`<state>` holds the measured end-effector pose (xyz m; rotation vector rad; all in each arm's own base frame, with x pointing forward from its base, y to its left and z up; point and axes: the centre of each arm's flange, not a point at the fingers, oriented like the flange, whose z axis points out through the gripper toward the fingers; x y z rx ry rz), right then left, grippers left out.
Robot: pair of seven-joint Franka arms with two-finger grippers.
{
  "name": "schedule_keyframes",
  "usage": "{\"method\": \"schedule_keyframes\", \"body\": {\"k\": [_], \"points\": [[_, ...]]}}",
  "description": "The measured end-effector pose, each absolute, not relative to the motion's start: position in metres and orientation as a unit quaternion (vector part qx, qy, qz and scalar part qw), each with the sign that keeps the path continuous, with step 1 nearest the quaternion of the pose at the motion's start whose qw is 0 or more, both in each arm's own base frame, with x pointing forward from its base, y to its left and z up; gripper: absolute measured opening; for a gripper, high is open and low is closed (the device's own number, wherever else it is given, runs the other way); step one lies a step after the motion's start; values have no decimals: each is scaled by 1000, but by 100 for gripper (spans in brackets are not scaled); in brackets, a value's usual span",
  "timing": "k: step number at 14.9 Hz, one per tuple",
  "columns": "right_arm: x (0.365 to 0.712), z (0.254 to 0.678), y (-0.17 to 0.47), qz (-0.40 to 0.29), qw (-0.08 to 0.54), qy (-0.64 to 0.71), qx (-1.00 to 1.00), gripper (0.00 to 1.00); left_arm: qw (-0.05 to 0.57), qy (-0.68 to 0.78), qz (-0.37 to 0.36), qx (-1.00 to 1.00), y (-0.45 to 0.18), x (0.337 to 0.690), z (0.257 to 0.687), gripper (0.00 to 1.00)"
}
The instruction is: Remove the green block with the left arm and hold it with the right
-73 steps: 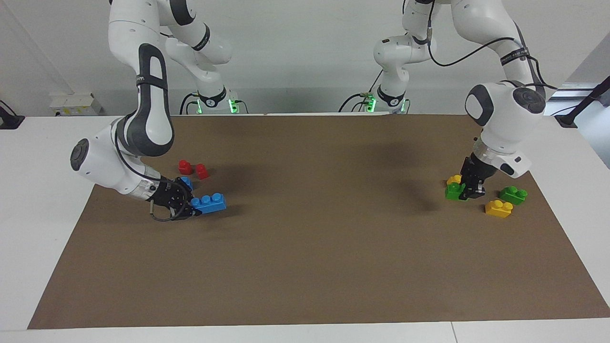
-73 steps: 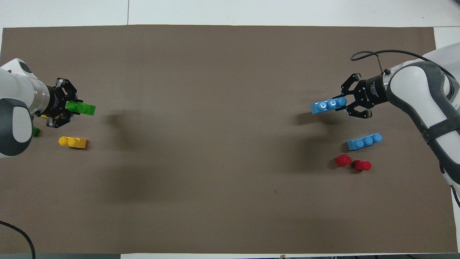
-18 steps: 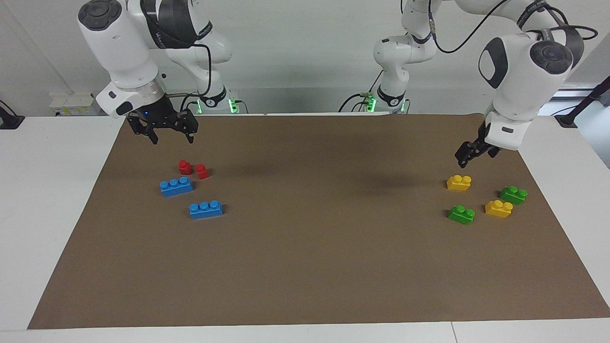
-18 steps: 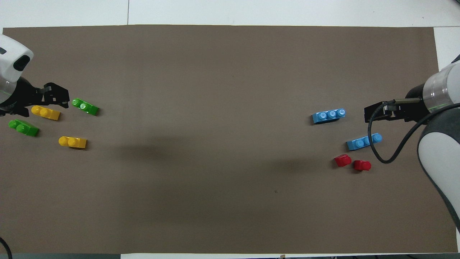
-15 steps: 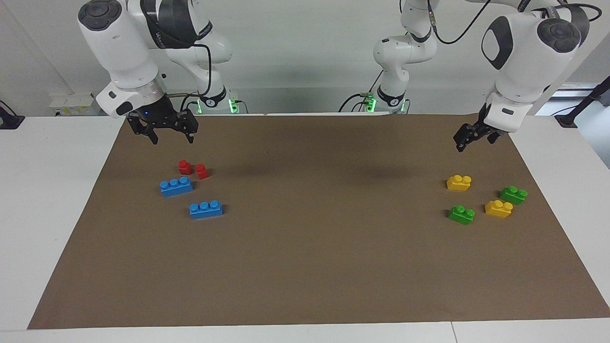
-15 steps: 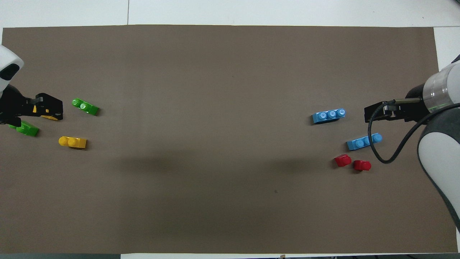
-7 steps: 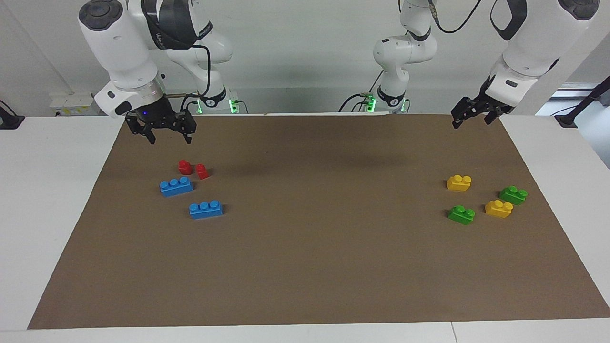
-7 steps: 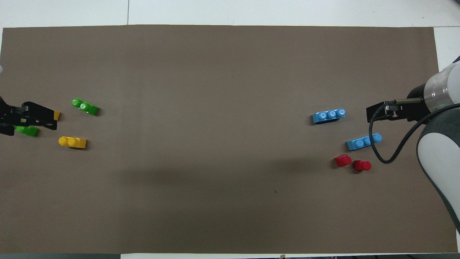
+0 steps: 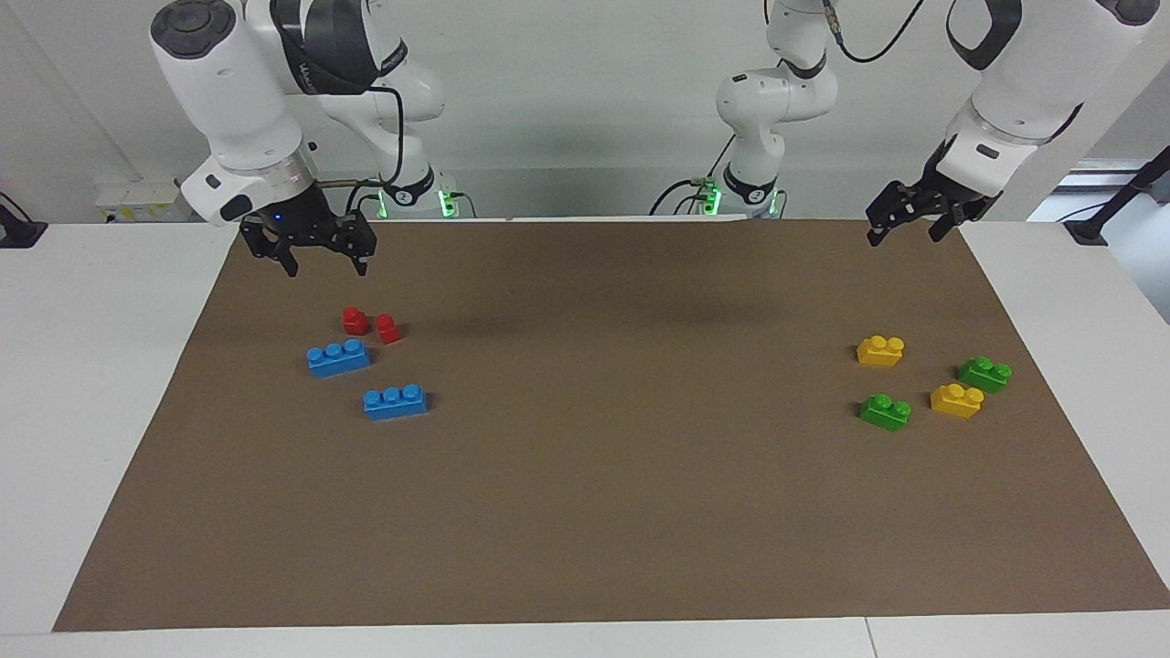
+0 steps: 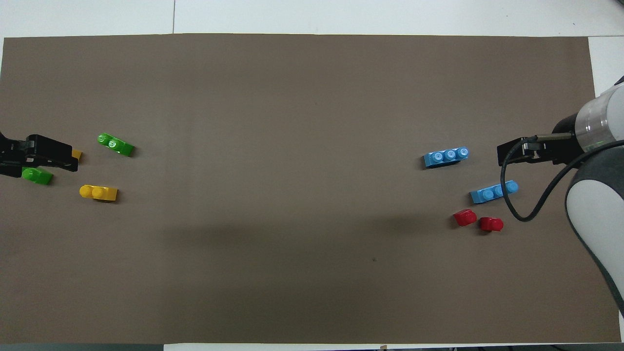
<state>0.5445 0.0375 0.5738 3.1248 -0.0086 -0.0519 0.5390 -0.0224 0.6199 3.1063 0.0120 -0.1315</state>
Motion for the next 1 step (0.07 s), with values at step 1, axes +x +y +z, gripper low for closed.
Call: {"method": "schedule_keyframes", "body": {"k": [1], "points": [[544,574,38,-17,8,-3,1000,100,16,2,-42,999,-23,539,620,100]]}}
